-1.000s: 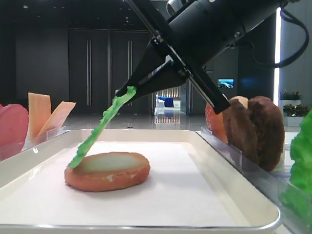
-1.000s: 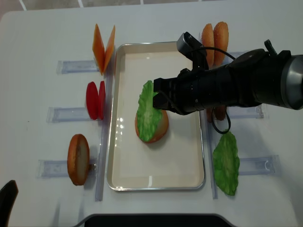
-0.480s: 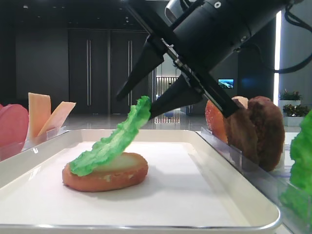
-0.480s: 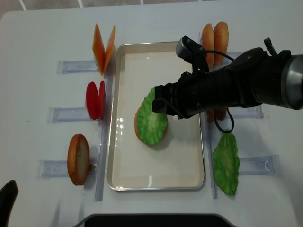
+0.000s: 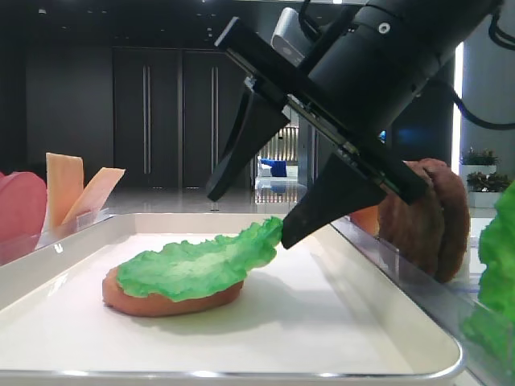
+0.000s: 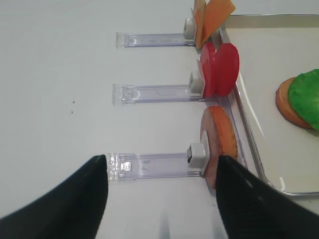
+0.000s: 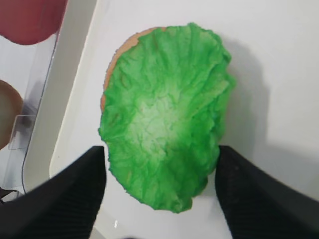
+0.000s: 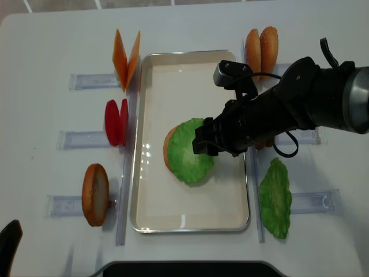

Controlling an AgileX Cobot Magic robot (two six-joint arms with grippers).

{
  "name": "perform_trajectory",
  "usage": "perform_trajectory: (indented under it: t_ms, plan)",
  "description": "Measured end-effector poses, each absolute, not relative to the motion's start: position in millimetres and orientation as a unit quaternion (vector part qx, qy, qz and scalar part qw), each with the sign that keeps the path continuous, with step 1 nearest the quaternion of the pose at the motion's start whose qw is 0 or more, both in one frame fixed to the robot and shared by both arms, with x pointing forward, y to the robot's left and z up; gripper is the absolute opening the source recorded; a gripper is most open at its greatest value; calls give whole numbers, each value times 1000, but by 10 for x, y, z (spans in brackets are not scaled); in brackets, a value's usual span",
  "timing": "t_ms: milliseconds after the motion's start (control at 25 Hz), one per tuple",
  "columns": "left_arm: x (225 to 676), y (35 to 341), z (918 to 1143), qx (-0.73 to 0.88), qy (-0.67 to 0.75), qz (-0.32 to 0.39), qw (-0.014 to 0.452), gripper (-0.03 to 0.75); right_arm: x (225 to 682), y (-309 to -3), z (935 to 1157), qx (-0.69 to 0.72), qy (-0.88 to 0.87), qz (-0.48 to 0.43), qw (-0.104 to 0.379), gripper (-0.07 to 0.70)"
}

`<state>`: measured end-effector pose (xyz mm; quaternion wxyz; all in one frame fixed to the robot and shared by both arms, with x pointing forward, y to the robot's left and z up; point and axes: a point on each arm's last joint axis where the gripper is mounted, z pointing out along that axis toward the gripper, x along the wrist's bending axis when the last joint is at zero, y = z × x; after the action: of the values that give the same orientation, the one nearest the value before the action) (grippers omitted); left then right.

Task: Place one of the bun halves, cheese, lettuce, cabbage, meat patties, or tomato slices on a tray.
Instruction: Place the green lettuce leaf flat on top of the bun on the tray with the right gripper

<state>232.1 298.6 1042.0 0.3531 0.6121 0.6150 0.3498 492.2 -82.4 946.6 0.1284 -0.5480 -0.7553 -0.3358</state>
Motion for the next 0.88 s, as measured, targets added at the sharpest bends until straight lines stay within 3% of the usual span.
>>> perform_trajectory:
  t_ms: [280, 600, 880]
  plan:
    - [2321, 2986, 10420, 612, 615, 350, 353, 517, 4908, -832, 9470, -554, -754, -328, 130, 455]
    - [2321, 2986, 10420, 612, 615, 350, 353, 517, 4844, -855, 9962, -538, -743, -380, 121, 455]
    - [2321, 2986, 10420, 612, 615, 350, 353, 517, 4739, -797, 9992, -534, -751, -365, 136, 455]
